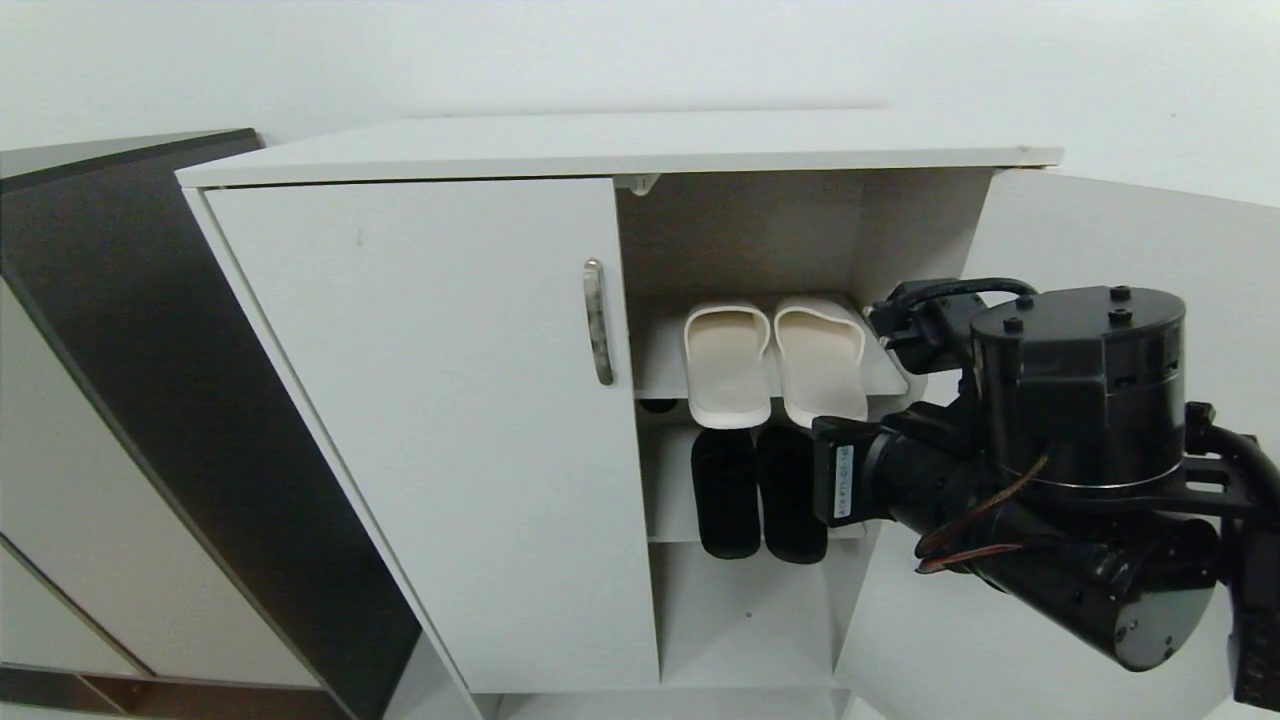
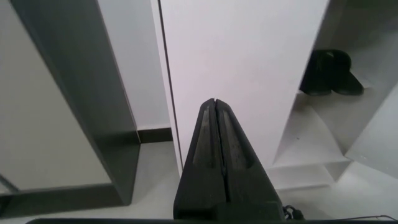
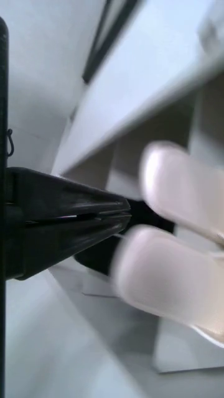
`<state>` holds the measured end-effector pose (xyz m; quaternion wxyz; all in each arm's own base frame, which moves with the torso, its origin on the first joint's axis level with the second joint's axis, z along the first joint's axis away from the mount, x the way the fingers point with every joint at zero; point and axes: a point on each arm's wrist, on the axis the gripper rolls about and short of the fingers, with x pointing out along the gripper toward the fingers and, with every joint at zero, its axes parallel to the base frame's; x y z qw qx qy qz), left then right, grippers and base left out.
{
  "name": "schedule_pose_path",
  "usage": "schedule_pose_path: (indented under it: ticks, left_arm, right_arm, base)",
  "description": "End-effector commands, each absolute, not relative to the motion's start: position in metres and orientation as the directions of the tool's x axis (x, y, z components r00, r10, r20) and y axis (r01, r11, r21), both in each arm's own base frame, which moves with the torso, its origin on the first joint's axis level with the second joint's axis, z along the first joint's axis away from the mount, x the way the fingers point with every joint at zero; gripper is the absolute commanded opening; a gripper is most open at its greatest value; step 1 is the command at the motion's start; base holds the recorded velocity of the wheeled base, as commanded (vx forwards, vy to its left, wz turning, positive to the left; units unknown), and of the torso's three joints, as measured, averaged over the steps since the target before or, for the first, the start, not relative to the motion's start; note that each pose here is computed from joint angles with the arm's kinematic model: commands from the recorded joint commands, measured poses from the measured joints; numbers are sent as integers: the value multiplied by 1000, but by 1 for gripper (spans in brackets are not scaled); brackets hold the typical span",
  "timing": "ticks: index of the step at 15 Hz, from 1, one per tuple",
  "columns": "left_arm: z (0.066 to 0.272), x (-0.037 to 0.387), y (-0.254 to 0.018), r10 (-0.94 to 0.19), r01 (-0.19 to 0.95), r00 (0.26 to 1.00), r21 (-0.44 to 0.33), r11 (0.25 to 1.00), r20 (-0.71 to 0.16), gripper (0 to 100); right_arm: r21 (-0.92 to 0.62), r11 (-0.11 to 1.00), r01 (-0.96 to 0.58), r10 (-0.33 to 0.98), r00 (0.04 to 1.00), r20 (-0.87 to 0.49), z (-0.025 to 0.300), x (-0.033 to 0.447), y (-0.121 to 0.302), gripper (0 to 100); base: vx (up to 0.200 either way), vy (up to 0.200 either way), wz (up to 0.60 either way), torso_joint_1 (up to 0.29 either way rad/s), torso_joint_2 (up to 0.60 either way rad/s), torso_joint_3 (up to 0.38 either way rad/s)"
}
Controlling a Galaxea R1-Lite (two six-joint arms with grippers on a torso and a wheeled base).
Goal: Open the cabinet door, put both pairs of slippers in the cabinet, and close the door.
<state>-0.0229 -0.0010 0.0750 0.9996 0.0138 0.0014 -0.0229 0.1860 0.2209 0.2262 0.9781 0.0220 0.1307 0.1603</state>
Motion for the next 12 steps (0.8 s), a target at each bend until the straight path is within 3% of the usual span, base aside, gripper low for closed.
schedule_pose_path:
  ticks: [1,10,12]
  left_arm:
    - [75,-23,-1,-46,46,999,27,999,-5,0]
    - [75,-23,-1,-46,46,999,27,999,-5,0]
    - [75,-23,-1,-46,46,999,27,999,-5,0]
  right_arm:
    - [78,949,-306,316,914,-256,224,187,222,0]
    - [50,951,-304,305,905,-297,209,187,222,0]
    - [38,950,-309,305,901,-310,205,186,222,0]
  base:
    - [-200,0,0,2,-2,-2]
    - [-200,0,0,1,2,1]
    - [0,0,0,0,0,0]
